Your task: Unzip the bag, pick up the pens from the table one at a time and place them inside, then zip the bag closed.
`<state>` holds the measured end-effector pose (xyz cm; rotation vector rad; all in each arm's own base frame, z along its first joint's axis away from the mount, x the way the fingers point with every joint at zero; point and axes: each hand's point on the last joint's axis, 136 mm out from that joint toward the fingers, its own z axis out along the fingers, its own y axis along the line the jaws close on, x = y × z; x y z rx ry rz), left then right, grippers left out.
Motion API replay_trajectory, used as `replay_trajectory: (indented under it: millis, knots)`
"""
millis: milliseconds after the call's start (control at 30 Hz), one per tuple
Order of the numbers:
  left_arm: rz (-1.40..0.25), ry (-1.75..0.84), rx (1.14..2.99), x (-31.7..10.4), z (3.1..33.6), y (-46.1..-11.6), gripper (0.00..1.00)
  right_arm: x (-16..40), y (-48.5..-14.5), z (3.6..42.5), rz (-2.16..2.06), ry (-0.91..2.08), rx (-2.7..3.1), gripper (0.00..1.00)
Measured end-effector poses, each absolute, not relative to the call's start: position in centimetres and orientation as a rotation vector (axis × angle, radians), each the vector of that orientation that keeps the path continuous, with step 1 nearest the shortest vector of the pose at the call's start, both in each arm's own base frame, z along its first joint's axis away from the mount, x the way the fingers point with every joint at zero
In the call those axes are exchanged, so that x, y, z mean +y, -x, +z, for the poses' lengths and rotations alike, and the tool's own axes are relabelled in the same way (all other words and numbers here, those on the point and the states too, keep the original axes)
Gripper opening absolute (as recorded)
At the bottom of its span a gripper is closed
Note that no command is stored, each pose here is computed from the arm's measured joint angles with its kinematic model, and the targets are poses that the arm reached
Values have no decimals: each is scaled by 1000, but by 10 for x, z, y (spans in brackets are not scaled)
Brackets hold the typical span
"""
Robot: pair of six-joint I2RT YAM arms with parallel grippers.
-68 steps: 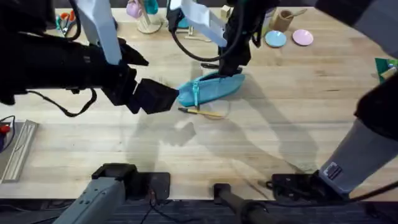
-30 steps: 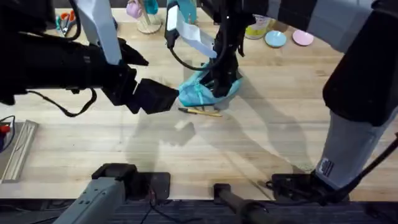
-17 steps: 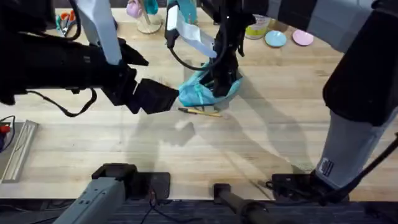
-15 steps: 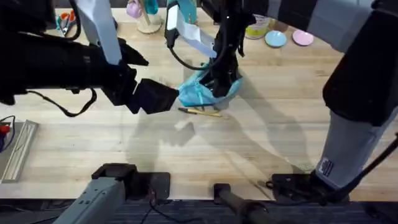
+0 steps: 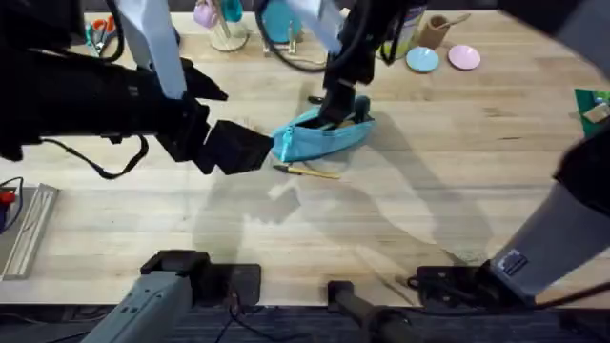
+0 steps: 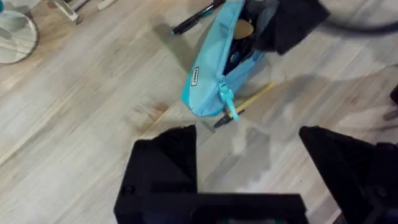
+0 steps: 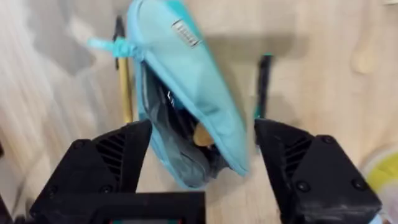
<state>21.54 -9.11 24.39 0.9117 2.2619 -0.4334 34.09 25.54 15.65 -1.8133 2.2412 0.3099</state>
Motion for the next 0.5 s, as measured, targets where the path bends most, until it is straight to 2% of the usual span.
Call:
replay_trajectory:
  millis: [200, 500]
  knots:
    - [-433, -912, 2262, -91, 244, -215, 993, 247, -373, 188, 321, 1449, 2321, 995]
    - [-433, -912, 2262, -91, 244, -215, 994, 198, -412, 193, 328, 1053, 2481, 996]
